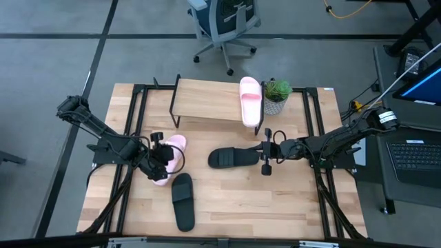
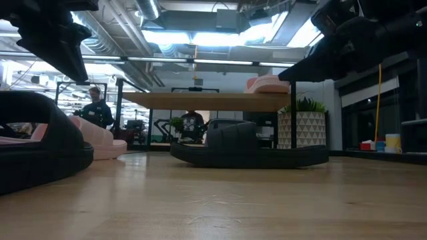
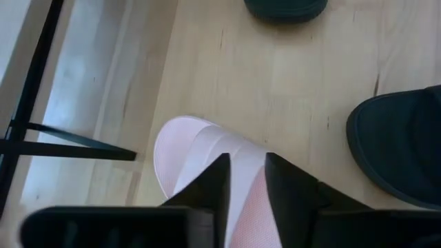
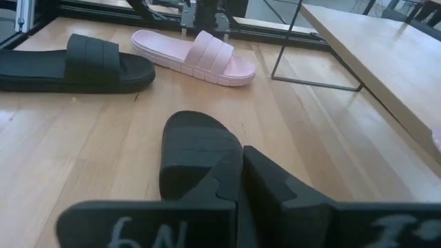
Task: Pick and place slides into the shelf
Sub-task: Put the pink slides on the shelf
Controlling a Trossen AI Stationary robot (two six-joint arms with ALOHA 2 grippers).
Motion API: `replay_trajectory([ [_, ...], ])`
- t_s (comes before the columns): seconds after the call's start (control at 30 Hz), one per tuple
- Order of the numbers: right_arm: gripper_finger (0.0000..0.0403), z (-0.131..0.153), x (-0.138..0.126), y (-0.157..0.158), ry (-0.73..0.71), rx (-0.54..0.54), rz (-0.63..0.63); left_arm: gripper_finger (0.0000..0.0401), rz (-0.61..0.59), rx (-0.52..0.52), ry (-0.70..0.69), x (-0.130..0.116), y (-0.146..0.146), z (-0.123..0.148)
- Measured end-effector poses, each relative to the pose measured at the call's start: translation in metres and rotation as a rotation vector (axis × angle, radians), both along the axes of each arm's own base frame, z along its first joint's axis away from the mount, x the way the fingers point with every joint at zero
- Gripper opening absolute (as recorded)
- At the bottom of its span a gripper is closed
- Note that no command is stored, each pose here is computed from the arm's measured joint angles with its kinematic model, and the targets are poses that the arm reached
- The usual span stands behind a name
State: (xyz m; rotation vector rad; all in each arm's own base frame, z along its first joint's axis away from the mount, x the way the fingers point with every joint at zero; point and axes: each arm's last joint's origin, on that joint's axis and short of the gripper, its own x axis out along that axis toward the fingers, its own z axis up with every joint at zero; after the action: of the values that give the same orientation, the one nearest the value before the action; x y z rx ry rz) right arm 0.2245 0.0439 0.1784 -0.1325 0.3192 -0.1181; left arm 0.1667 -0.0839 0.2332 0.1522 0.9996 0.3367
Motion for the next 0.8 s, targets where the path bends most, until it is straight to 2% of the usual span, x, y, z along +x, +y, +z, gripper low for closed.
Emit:
replay_trajectory([
  [0.13, 0.0020, 0.000, 0.000, 0.000, -0.003, 0.001, 0.000, 0.0121, -0.004, -0.005, 0.006, 0.000, 0.000, 0.000],
  [0.23, 0.0021, 0.000, 0.000, 0.000, -0.003, 0.001, 0.001, 0.0130, -0.009, -0.015, 0.023, -0.001, 0.000, -0.002],
  [0.6, 0.0021, 0.000, 0.000, 0.000, 0.005, -0.047, 0.016, 0.0130, -0.017, -0.003, 0.094, -0.008, 0.003, -0.020],
  [0.8, 0.0021, 0.000, 0.000, 0.000, 0.005, -0.050, 0.017, 0.0117, -0.021, -0.003, 0.133, -0.009, 0.003, -0.029],
])
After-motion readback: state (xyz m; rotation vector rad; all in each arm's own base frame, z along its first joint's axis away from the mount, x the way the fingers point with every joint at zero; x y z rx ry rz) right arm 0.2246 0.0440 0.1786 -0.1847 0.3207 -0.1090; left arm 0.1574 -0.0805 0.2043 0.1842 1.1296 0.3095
